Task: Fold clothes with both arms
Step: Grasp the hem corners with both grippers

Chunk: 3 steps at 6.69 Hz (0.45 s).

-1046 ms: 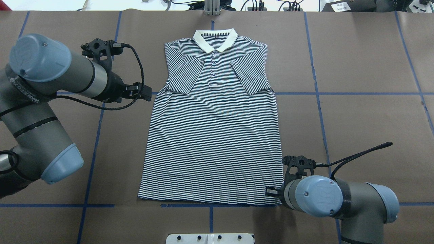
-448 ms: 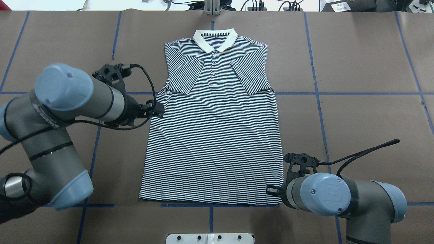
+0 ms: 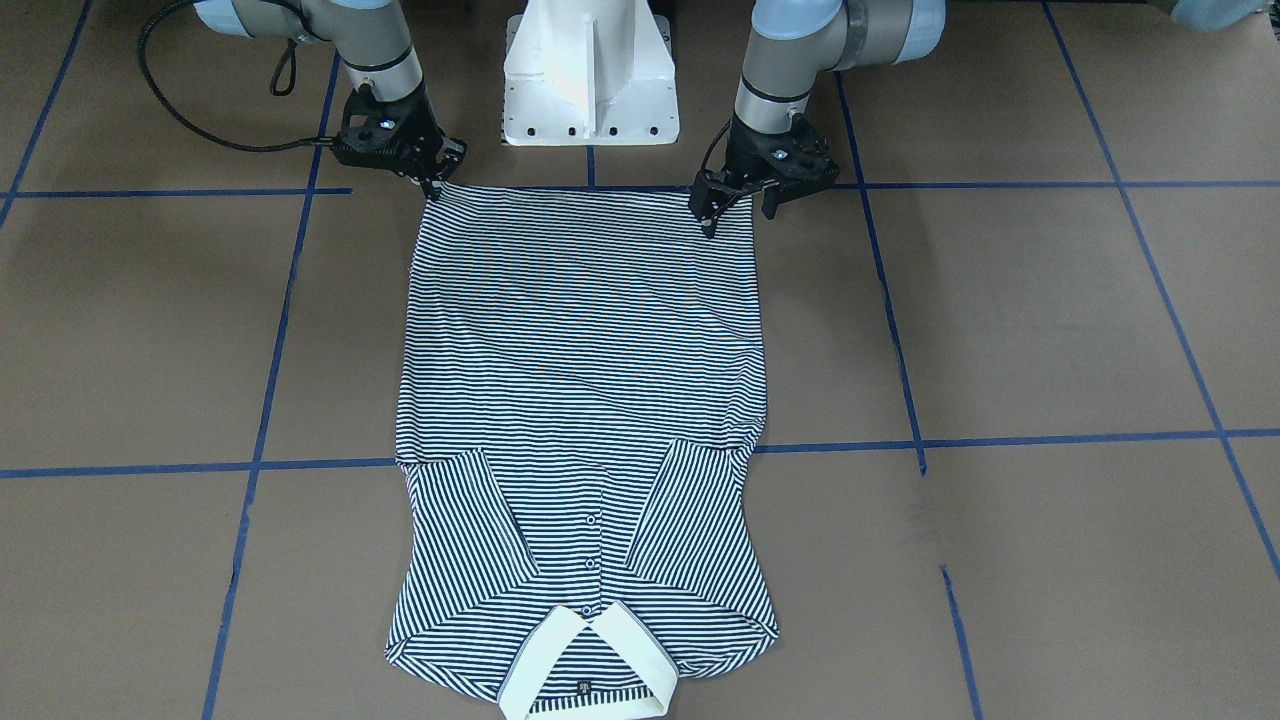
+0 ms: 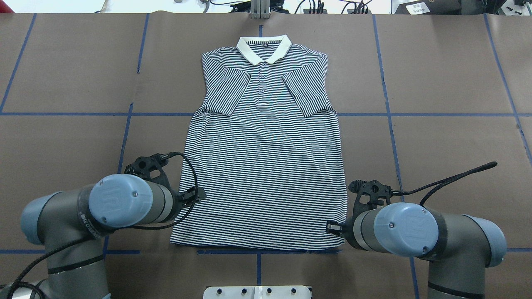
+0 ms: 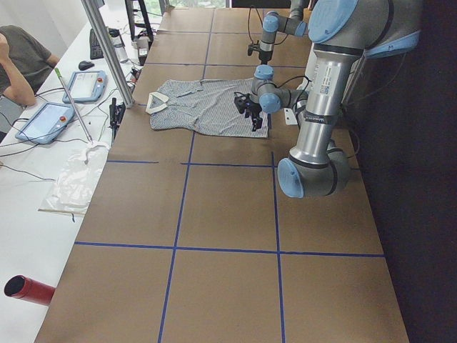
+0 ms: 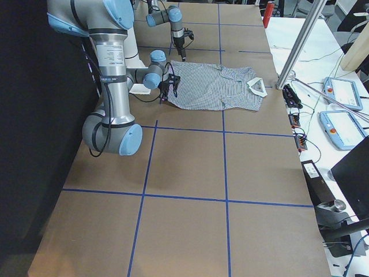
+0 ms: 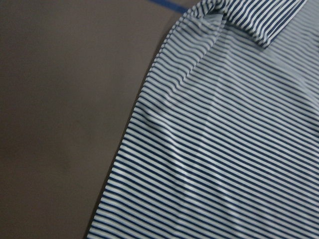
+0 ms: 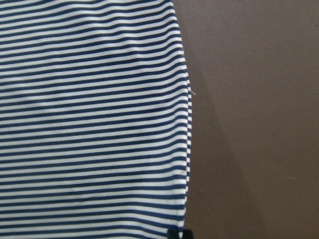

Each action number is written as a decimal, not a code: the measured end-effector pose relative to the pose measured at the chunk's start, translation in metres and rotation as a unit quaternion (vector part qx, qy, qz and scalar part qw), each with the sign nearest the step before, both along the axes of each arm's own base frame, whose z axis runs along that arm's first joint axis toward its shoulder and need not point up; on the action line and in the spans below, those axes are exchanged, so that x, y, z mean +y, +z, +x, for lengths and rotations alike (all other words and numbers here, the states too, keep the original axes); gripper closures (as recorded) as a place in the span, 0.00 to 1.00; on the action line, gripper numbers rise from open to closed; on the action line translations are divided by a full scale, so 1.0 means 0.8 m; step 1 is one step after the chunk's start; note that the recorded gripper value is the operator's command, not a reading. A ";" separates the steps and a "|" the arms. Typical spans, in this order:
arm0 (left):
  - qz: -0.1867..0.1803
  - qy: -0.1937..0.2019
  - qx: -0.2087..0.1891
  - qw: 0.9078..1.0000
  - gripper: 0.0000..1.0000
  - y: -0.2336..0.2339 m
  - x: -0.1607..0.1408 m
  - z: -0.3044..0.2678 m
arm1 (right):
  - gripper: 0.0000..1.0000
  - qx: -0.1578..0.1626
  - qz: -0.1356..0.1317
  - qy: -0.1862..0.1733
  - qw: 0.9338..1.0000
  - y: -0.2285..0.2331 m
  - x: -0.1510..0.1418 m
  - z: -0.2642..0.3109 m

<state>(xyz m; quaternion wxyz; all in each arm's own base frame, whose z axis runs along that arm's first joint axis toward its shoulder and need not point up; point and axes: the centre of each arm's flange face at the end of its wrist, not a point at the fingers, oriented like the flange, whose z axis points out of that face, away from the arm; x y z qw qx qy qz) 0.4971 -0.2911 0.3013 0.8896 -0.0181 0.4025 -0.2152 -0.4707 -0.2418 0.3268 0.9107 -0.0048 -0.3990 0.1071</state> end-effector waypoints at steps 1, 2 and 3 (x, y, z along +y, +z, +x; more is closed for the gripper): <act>-0.014 -0.003 -0.011 1.000 0.03 0.017 0.022 0.007 | 1.00 -0.002 0.001 0.000 1.000 -0.002 -0.003 0.002; -0.020 0.000 -0.018 1.000 0.04 0.026 0.037 0.013 | 1.00 -0.004 0.000 0.001 1.000 -0.004 -0.005 0.003; -0.025 0.005 -0.022 0.999 0.06 0.032 0.050 0.019 | 1.00 -0.005 0.000 0.001 1.000 -0.006 -0.006 0.003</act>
